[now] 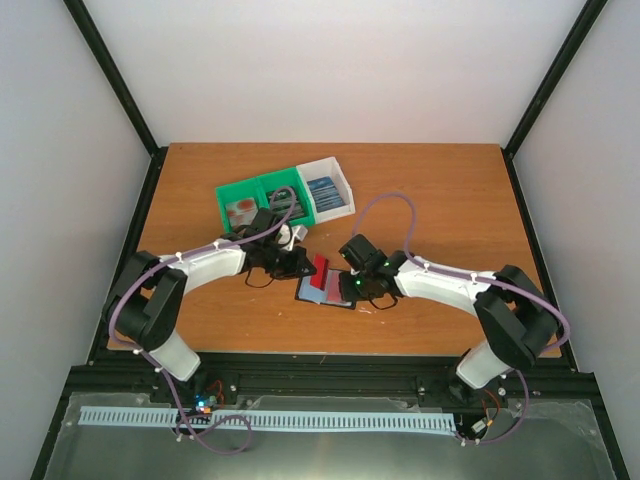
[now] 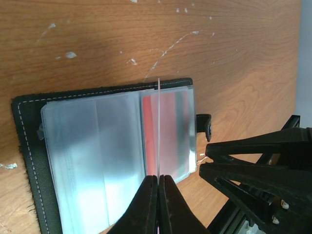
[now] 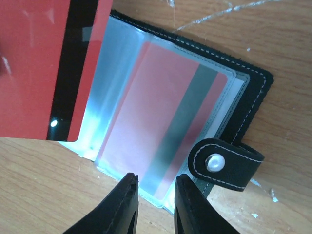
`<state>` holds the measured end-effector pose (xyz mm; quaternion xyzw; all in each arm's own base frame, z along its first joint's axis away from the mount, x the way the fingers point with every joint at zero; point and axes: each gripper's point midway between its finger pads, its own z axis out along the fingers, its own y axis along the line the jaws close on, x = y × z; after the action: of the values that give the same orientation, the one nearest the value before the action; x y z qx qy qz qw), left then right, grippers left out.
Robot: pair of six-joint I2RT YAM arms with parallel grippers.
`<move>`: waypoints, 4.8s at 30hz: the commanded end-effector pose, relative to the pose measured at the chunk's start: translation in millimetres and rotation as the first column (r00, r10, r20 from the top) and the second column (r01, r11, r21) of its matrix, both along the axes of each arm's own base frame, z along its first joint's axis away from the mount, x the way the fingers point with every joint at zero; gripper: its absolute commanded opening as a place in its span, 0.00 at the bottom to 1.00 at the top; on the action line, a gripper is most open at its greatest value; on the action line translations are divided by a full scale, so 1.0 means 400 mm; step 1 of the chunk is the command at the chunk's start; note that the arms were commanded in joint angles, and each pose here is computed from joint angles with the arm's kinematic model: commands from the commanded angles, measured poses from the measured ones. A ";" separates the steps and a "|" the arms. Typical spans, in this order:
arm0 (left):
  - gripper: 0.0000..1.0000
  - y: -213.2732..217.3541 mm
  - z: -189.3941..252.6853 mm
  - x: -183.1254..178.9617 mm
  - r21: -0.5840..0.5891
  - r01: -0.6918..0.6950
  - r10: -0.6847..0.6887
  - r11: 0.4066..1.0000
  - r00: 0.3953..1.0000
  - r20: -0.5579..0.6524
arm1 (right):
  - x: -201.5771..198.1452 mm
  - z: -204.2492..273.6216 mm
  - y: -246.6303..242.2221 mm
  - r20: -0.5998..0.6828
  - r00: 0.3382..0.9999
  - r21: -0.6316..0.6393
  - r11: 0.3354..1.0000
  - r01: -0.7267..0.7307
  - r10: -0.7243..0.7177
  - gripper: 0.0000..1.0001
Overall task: Put the credit cards into the card holder
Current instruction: Turn over the card slot in the card holder, then insert the credit card into the card holder.
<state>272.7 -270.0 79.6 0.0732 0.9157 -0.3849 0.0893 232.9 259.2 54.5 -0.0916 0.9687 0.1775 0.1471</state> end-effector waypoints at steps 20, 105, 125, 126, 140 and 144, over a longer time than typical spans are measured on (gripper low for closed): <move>0.01 -0.032 -0.072 -0.005 -0.076 0.023 -0.028 0.997 0.997 -0.069 | 0.001 -0.119 -0.053 -0.055 0.998 -0.227 0.974 -0.024 0.012 0.30; 0.03 -0.125 -0.143 -0.081 -0.152 0.025 -0.055 0.988 0.979 -0.196 | -0.013 -0.118 -0.017 -0.073 0.996 -0.101 0.994 0.050 -0.057 0.15; 0.34 -0.053 -0.121 -0.097 0.052 0.019 -0.009 0.998 0.983 -0.182 | -0.010 -0.085 -0.025 -0.034 0.996 -0.068 0.995 0.076 -0.079 0.14; 0.37 -0.051 -0.120 -0.098 0.058 0.021 -0.010 0.998 0.983 -0.181 | -0.010 -0.086 -0.025 -0.034 0.996 -0.067 0.995 0.076 -0.079 0.14; 0.15 -0.069 -0.121 -0.090 0.033 0.048 -0.041 0.998 0.983 -0.177 | -0.014 -0.093 -0.021 -0.041 0.997 -0.060 0.996 0.066 -0.068 0.14; 0.09 -0.088 -0.115 -0.097 -0.020 0.081 -0.083 0.997 0.980 -0.180 | -0.013 -0.094 -0.021 -0.039 0.997 -0.060 0.996 0.067 -0.069 0.14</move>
<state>233.1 -292.0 27.8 0.0514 0.9258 -0.3743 -0.0072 231.7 251.2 17.9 -0.0587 0.9793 0.1415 0.1320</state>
